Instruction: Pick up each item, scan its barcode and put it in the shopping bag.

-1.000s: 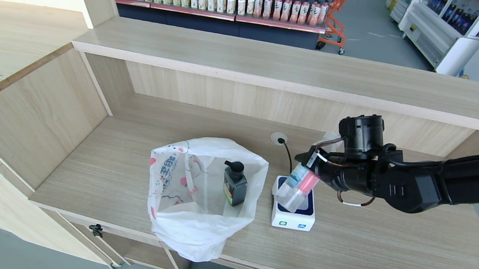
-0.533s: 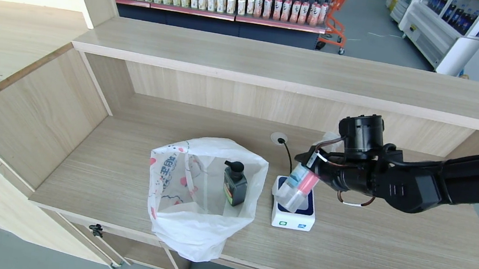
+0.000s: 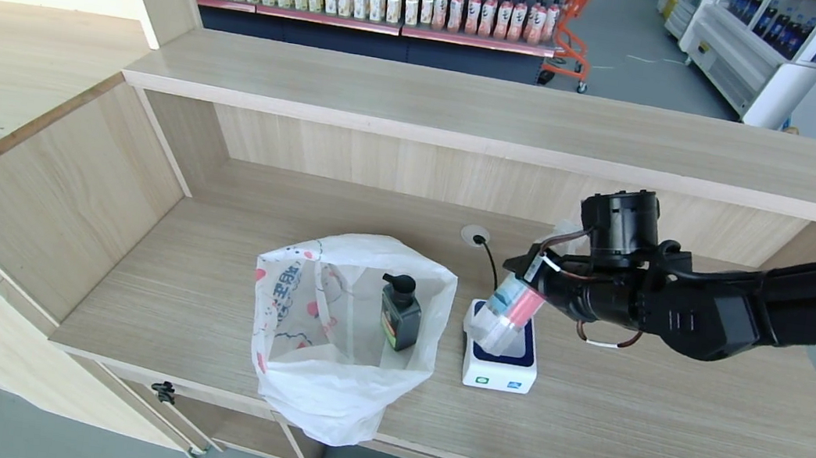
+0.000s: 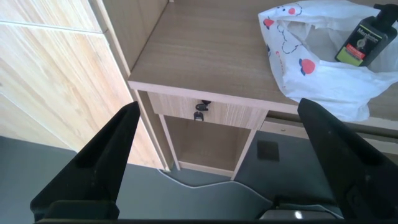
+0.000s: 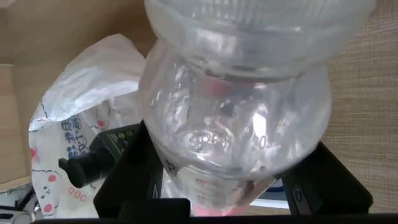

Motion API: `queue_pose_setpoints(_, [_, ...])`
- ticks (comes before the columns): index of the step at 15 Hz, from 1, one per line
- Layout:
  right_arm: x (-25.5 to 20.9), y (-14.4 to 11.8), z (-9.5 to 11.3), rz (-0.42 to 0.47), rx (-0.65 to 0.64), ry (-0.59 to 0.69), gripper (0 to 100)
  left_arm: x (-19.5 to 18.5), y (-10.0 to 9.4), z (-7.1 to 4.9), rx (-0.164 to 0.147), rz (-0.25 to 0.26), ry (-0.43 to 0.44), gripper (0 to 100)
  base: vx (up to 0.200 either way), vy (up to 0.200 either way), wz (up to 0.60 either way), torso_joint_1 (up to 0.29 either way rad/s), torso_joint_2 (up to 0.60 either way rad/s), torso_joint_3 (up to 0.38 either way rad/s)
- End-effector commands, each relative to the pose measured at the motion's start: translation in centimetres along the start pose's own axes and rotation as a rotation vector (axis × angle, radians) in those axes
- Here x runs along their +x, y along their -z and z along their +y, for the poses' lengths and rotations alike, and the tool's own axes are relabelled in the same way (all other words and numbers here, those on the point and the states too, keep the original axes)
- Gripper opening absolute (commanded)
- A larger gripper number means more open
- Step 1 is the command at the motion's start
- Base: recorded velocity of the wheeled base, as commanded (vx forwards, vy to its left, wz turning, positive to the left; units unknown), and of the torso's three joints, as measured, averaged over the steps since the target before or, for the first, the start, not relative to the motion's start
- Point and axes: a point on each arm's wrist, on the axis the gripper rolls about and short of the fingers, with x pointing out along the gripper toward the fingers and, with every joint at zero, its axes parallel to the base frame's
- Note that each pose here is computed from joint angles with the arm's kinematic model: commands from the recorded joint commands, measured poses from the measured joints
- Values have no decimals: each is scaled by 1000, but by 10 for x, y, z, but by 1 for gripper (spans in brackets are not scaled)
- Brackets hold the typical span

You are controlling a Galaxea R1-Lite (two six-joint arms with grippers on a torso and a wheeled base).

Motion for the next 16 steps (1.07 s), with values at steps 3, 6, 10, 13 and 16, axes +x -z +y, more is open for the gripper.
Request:
queue_pose_setpoints(3, [-72, -24, 45, -134, -224, -170, 0, 0, 0, 0, 0, 0, -1, 100, 0, 0, 0, 0, 0, 0])
queue_pose_setpoints(6, [-120, -18, 63, -221, -462, -273, 0, 0, 0, 0, 0, 0, 0, 100, 0, 0, 0, 0, 0, 0])
queue_pose_setpoints(10, [-131, 14, 45, -295, -684, -304, 0, 0, 0, 0, 0, 0, 0, 100, 0, 0, 0, 0, 0, 0])
queue_pose_setpoints(13, [-135, 31, 47, -286, -730, -352, 0, 0, 0, 0, 0, 0, 0, 100, 0, 200, 0, -4, -4, 9])
queue_pose_setpoints(16, [-134, 40, 53, -276, -736, -445, 0, 0, 0, 0, 0, 0, 0, 100, 0, 200, 0, 19, 7, -2])
